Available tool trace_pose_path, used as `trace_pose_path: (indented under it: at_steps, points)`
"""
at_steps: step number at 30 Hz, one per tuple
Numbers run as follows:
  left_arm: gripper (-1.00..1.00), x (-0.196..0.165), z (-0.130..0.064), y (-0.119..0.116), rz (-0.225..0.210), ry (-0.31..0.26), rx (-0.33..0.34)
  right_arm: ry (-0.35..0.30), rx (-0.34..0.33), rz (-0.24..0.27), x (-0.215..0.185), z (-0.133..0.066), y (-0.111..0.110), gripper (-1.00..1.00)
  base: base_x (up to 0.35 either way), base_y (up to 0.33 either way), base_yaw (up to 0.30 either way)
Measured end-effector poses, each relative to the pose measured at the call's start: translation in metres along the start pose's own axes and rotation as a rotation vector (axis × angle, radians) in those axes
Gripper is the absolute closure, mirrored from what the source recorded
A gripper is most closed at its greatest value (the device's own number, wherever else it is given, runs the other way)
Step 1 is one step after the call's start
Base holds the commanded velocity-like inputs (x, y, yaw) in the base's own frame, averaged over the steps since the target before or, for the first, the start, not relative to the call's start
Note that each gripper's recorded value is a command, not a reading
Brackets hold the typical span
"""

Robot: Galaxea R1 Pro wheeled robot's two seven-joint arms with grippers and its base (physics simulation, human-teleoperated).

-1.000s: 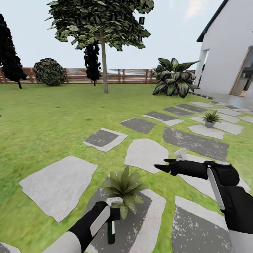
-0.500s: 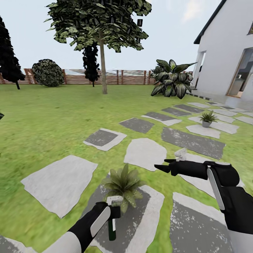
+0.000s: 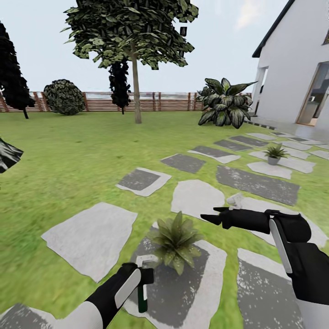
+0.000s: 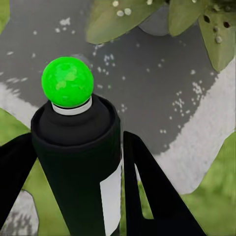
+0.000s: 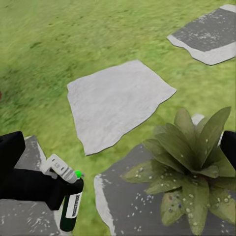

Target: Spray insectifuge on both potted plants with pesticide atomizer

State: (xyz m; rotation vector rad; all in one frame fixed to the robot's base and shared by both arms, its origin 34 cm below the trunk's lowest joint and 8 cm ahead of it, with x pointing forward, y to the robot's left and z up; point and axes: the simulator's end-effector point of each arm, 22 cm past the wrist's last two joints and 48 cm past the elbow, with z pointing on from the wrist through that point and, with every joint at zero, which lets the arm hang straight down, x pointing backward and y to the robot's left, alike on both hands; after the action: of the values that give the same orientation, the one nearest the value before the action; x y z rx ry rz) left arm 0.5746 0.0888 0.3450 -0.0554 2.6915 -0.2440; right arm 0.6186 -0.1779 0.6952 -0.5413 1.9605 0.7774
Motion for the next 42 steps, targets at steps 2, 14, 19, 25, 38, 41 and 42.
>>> trace_pose_path:
  at_steps: [2,14,19,25,38,41,42]
  points:
    - [1.00,0.000,0.000,0.000,0.001,0.000,0.000,0.000,0.001,0.000,0.000,0.000,0.000,-1.00,0.160,0.313,-0.190]
    - [1.00,0.000,0.000,-0.007,0.003,-0.003,0.022,-0.003,0.002,-0.002,-0.001,-0.001,-0.001,-1.00,0.086,0.148,-0.178]
    - [1.00,0.000,0.000,-0.007,0.003,-0.003,0.022,-0.003,0.002,-0.002,-0.001,-0.001,-0.001,-1.00,0.002,0.002,-0.026]
    - [1.00,0.002,0.000,-0.012,0.004,0.004,0.029,-0.003,0.001,-0.002,-0.001,-0.001,-0.001,-1.00,0.000,0.000,-0.147]
    - [1.00,0.021,0.006,-0.005,0.059,0.040,0.002,-0.003,0.002,-0.002,-0.001,-0.001,-0.001,-1.00,0.023,0.062,-0.109]
    - [1.00,0.021,0.006,-0.005,0.059,0.040,0.002,-0.015,0.002,-0.022,-0.003,-0.001,-0.001,-1.00,0.113,0.272,-0.260]
    - [1.00,0.021,0.006,-0.005,0.059,0.040,0.002,-0.021,0.001,-0.032,-0.004,-0.001,-0.001,-1.00,0.118,0.275,-0.273]
